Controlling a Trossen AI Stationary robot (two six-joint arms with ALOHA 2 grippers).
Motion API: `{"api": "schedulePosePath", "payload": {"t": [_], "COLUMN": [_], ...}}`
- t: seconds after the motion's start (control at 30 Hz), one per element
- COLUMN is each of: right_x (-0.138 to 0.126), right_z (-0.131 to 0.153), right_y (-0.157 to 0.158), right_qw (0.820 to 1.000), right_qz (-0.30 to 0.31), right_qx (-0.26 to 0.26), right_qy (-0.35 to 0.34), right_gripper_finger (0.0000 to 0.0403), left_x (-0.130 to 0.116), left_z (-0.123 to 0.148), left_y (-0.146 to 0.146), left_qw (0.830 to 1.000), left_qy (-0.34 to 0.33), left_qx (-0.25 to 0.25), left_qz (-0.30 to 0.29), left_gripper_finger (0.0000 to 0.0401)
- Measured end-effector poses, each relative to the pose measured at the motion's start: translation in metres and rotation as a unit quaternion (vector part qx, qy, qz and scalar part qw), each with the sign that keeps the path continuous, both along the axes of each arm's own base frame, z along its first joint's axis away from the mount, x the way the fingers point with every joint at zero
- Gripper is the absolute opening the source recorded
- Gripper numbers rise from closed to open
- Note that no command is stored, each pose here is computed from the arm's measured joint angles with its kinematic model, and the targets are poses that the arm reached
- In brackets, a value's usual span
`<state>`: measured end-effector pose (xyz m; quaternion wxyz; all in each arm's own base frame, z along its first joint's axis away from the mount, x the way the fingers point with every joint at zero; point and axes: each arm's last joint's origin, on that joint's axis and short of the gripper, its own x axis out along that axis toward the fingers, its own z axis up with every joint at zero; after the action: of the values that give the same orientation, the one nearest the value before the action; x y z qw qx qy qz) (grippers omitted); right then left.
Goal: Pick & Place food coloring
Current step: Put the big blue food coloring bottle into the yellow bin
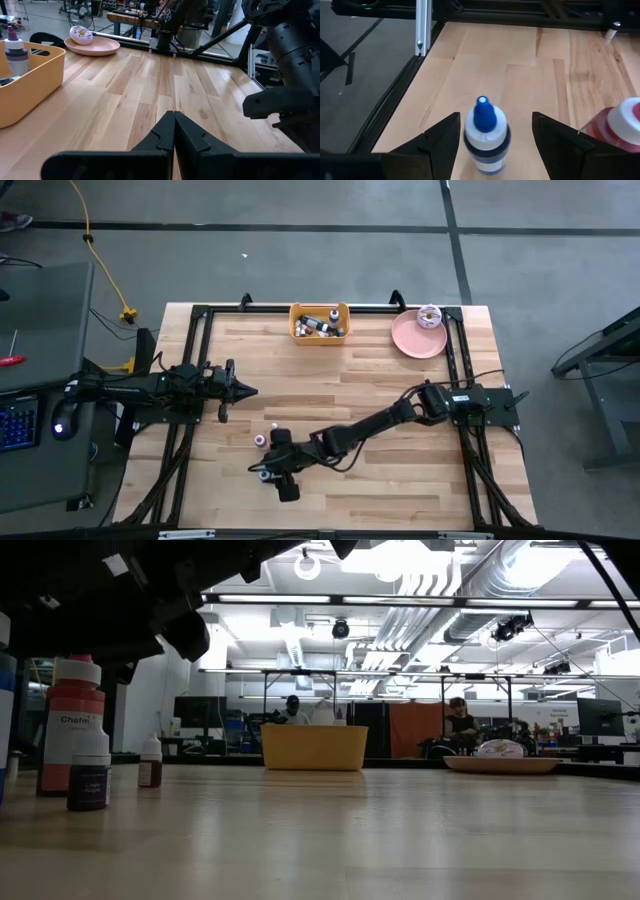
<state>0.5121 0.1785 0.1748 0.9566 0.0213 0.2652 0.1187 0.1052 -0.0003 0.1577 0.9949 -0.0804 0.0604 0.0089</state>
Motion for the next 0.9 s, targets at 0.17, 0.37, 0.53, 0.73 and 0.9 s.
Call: {"api": "schedulePosePath", "payload": {"t": [0.17, 0.37, 0.53, 0.73, 0.9], "right_x": [0.0007, 0.0001, -0.0003, -0.0004, -0.0004], "right_z": [0.0, -0.0006, -0.0013, -0.0014, -0.0015], "right_y": [-0.0019, -0.0013, -0.0013, -0.0013, -0.001], "right_qw": [1.0, 1.0, 1.0, 1.0, 1.0], "right_qz": [0.005, 0.013, 0.015, 0.015, 0.015], "right_qx": [0.004, 0.007, 0.007, 0.007, 0.007], "right_qy": [0.001, 0.006, 0.01, 0.011, 0.01], "right_gripper_finger": [0.0235, 0.0231, 0.022, 0.02, 0.0182], "left_x": [0.0, 0.0, 0.0, 0.0, 0.0], "left_z": [-0.0001, 0.0, 0.0, -0.0001, 0.0], "left_y": [0.0, 0.0, 0.0, 0.0, 0.0], "left_qw": [1.0, 1.0, 1.0, 1.0, 1.0], "left_qy": [0.0, 0.0, 0.0, 0.0, 0.0], "left_qx": [0.0, 0.0, 0.0, 0.0, 0.0], "left_qz": [0.0, 0.0, 0.0, 0.0, 0.0], "left_gripper_finger": [0.0001, 0.0001, 0.0001, 0.0001, 0.0001]}}
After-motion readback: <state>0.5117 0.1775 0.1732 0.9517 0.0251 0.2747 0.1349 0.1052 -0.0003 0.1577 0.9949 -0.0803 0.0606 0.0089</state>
